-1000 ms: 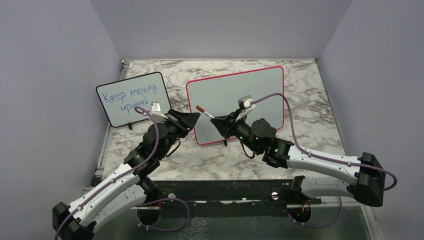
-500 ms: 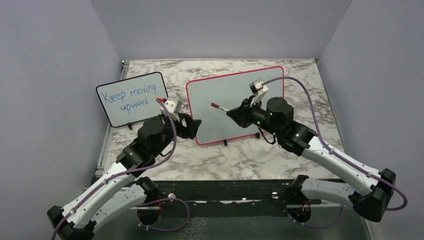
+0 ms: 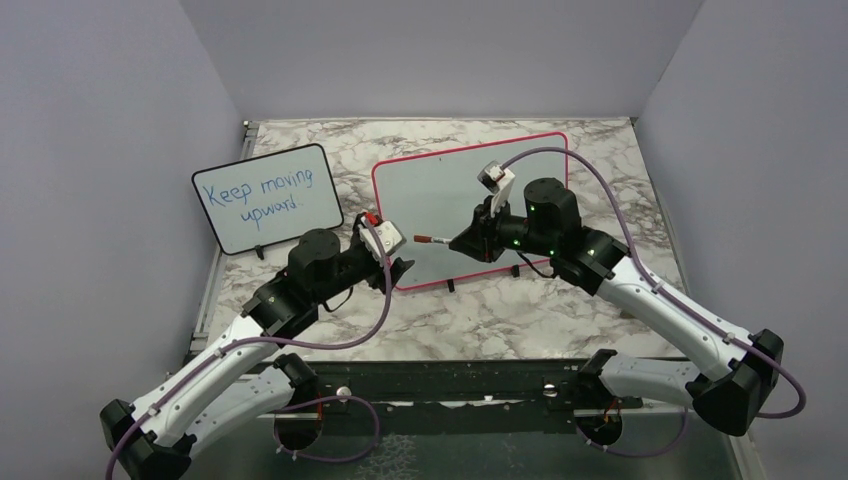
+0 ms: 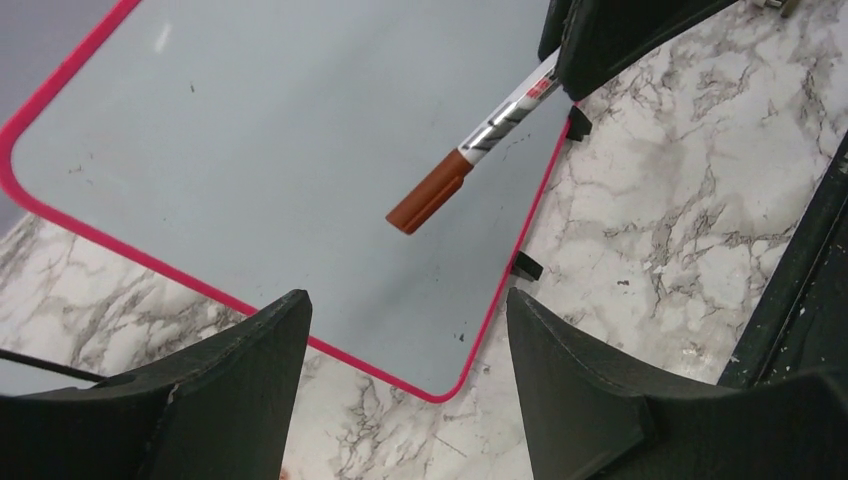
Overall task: Write a sentence on the whiteboard
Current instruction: Open the whiteboard marker at the center of the board.
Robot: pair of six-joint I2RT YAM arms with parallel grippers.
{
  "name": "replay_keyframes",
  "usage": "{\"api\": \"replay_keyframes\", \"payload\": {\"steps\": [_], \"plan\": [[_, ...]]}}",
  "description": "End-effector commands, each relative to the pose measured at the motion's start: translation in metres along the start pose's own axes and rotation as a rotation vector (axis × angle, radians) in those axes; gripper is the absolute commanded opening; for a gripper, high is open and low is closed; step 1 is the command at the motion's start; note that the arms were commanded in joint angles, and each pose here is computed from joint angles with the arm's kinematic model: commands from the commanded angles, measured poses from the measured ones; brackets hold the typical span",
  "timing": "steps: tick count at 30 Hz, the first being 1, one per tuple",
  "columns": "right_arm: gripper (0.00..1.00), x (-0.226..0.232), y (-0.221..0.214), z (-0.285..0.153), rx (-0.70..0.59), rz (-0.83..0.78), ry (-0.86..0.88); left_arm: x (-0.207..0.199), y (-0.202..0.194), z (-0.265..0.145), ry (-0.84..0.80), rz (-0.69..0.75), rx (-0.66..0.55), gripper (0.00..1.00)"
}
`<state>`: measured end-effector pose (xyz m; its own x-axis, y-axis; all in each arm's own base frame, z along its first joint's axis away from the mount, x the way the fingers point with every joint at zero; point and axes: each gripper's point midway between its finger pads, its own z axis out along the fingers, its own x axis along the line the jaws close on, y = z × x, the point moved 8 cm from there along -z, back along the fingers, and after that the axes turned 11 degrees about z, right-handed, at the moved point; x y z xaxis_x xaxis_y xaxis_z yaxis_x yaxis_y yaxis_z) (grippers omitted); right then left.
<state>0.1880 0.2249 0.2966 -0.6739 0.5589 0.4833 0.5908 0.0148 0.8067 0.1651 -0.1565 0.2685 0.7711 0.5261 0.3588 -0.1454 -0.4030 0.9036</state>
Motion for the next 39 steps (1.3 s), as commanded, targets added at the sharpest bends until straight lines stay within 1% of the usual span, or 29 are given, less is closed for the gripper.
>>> {"api": "replay_keyframes", "payload": {"steps": [1,5,9,11,15,17,22,26,27,33,39], "plan": [[0.01,0.008,0.003,-0.002,0.035,-0.016,0.075,-0.001,0.015,0.006,-0.063,0.119,-0.135,0.72],[0.01,0.011,0.0,-0.003,0.041,-0.017,0.112,-0.012,0.012,0.012,-0.153,0.135,-0.189,0.71],[0.01,0.017,-0.001,-0.003,0.051,-0.019,0.173,-0.017,0.01,0.019,-0.221,0.172,-0.192,0.69],[0.01,0.017,-0.001,-0.002,0.06,-0.015,0.185,-0.016,0.01,0.021,-0.231,0.197,-0.193,0.68],[0.01,0.019,-0.001,-0.002,0.07,0.004,0.193,-0.015,0.009,0.021,-0.231,0.244,-0.198,0.62],[0.01,0.021,-0.001,-0.002,0.07,0.015,0.204,-0.014,0.007,0.022,-0.225,0.267,-0.195,0.57],[0.01,0.023,-0.002,-0.001,0.076,0.039,0.231,-0.014,0.004,0.021,-0.214,0.299,-0.195,0.39],[0.01,0.024,-0.003,-0.001,0.077,0.05,0.238,-0.014,0.003,0.022,-0.223,0.309,-0.198,0.31],[0.01,0.024,-0.003,-0.001,0.078,0.051,0.241,-0.014,0.003,0.022,-0.221,0.31,-0.198,0.28],[0.01,0.023,-0.006,-0.005,0.091,0.049,0.224,-0.014,-0.004,0.02,-0.211,0.333,-0.172,0.01],[0.01,0.026,-0.003,-0.017,0.07,0.04,0.203,-0.01,-0.015,0.011,-0.138,0.37,-0.133,0.0]]}}
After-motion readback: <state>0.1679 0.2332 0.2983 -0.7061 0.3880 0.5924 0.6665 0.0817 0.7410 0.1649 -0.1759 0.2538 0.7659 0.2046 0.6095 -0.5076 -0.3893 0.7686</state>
